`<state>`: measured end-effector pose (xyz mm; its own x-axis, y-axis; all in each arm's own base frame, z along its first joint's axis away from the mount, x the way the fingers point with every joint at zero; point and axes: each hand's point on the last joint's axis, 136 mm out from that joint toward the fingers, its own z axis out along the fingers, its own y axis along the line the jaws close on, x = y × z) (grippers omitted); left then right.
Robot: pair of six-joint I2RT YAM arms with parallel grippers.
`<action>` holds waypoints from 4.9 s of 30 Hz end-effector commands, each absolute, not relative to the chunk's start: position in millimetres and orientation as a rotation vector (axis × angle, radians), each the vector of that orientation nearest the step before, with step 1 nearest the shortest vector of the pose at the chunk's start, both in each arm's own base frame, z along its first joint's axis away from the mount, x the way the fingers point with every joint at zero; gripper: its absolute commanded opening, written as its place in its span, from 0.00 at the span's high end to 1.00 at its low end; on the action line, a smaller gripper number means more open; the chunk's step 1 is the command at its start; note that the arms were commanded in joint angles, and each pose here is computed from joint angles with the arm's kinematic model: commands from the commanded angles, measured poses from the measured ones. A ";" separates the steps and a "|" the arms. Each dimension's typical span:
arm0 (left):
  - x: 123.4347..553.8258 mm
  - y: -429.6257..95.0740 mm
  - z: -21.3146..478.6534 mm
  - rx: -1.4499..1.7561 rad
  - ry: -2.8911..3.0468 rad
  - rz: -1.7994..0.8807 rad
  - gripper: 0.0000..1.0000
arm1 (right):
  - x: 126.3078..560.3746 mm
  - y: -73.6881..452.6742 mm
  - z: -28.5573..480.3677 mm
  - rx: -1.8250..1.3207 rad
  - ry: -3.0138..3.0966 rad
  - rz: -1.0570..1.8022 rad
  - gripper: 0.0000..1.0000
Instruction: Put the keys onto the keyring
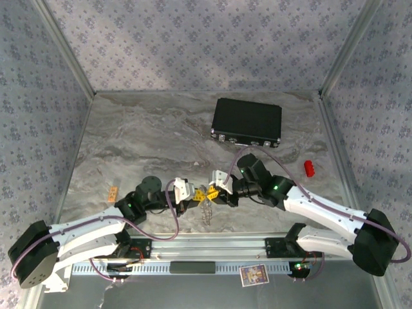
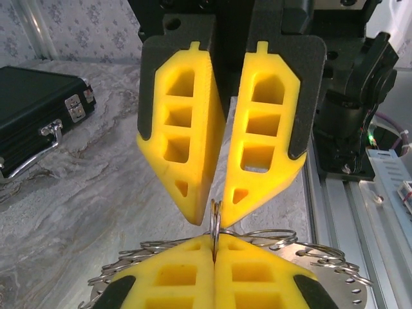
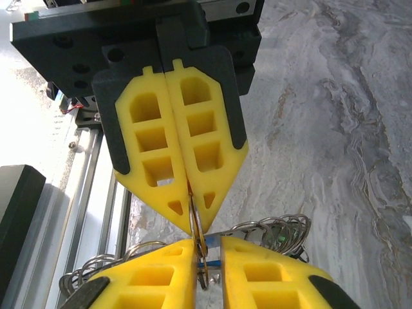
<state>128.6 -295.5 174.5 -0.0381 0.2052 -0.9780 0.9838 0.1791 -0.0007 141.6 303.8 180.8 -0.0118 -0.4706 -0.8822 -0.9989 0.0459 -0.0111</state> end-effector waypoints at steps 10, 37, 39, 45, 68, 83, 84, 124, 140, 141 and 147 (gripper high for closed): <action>131.5 -296.4 190.7 1.204 1.415 -0.957 0.80 | 138.5 306.5 192.0 -1.548 1.553 0.931 1.00; 127.3 -298.1 197.4 1.262 1.358 -0.938 1.00 | 141.0 293.3 185.7 -1.551 1.614 0.892 0.72; 127.1 -298.3 198.7 1.254 1.349 -0.944 1.00 | 140.4 292.9 183.6 -1.540 1.619 0.898 0.71; 126.4 -298.2 199.1 1.255 1.346 -0.946 1.00 | 139.7 293.5 183.3 -1.537 1.619 0.908 0.77; 123.1 -296.8 203.3 1.252 1.315 -0.957 1.00 | 140.1 300.1 167.3 -1.573 1.659 0.908 0.77; 123.5 -296.4 203.3 1.244 1.312 -0.957 1.00 | 134.8 302.3 189.7 -1.546 1.555 0.931 0.71; 123.4 -296.6 202.7 1.244 1.313 -0.957 1.00 | 135.2 303.4 190.1 -1.544 1.554 0.937 0.72; 127.9 -296.2 200.1 1.280 1.344 -0.904 1.00 | 142.2 293.8 190.6 -1.561 1.621 0.865 0.67; 124.0 -296.3 202.6 1.284 1.317 -0.920 1.00 | 141.3 296.5 183.2 -1.531 1.619 0.910 0.79; 124.0 -296.3 202.6 1.285 1.315 -0.920 1.00 | 140.5 297.2 184.1 -1.533 1.616 0.916 0.80; 123.4 -296.4 204.5 1.284 1.307 -0.924 1.00 | 139.5 298.0 183.3 -1.543 1.613 0.926 0.77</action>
<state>127.7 -293.7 183.3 0.0699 0.2551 -0.9644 0.9823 0.1506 0.1110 140.3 295.0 179.5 -0.0361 -0.5038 -0.8631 -0.9988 0.0475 0.0141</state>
